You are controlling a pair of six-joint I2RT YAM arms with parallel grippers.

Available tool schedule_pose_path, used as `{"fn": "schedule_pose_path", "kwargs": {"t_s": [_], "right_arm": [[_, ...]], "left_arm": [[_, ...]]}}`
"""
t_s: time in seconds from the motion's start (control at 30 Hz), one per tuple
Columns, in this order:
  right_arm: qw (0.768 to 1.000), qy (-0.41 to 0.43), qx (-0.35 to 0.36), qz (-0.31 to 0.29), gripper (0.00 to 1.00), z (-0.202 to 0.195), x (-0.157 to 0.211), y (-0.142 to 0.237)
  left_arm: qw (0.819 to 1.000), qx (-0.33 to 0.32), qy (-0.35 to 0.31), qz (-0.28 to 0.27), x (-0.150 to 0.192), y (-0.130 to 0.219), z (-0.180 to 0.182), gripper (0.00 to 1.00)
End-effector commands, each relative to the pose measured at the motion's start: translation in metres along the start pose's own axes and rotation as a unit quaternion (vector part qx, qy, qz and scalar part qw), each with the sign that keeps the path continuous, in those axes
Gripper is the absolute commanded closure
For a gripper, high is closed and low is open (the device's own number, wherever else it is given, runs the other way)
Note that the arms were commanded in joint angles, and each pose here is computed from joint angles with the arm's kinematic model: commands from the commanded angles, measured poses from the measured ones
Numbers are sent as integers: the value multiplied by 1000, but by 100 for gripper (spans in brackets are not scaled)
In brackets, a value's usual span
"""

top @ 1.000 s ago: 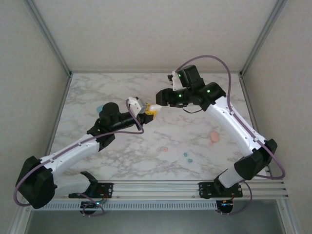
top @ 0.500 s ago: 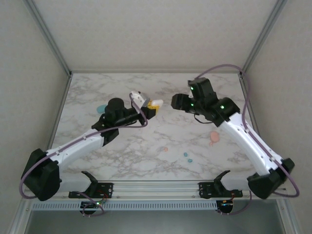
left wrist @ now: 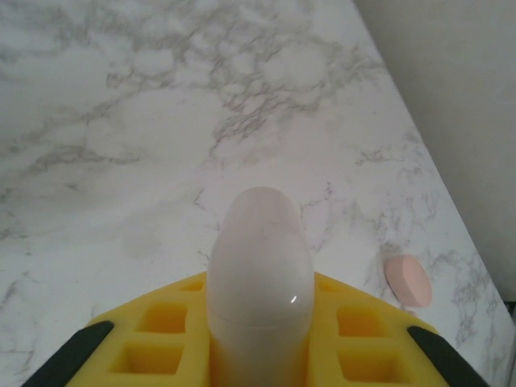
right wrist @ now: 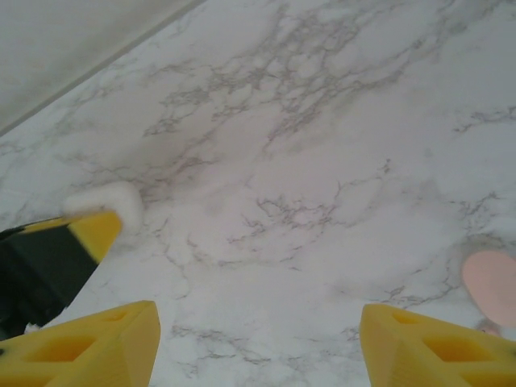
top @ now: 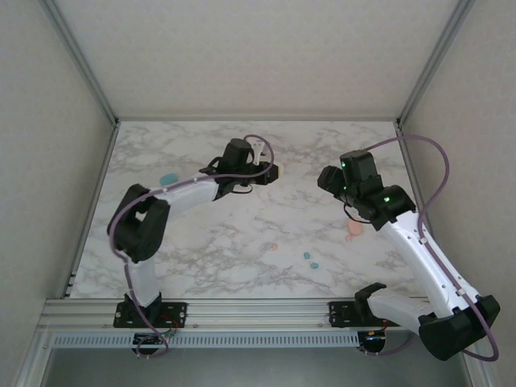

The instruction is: Insert wireless bluetooth earbuds into charging case

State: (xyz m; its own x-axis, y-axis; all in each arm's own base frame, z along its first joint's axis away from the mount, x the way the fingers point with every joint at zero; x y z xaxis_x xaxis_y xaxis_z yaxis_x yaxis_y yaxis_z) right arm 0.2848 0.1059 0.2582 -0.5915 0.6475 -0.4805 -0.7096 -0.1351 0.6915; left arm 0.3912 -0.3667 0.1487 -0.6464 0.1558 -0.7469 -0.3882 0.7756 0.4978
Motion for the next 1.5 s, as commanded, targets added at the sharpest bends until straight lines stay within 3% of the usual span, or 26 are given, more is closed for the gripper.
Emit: {"fn": "schedule_pose_path", "kwargs": {"t_s": [0.0,0.3,0.6,0.93,1.47], "right_arm": [[1000,-18,5,9,33,-8,2,-3],[999,-18,30,17,33,-22,6,-12],[998,-13,50,22,33,-31,10,-19],[998,-10,64,25,33,-36,12,-23],[992,-3,121,36,30,-64,8,-38]], "left_arm": [[995,10,94,32,3,-20,10,83],[980,-17,184,66,24,-61,47,83],[975,-29,208,78,36,-75,64,82],[969,-71,216,91,49,-71,81,77],[967,-142,179,113,47,-42,91,54]]}}
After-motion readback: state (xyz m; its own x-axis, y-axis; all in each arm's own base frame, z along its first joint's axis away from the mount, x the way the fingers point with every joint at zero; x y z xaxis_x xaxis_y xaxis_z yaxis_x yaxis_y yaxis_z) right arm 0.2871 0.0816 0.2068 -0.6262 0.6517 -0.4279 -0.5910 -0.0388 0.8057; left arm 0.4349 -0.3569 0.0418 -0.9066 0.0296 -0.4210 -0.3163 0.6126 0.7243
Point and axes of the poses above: each hand's point on the last joint's axis, 136 mm out from that joint toward the fingers, its own y axis back along the fingers, its own z axis along the line the jaws close on, x = y × z, the point moved 1 cm from there along y, back along the fingers, and after that the axes turned 15 degrees about -y, right-handed, at the moved point
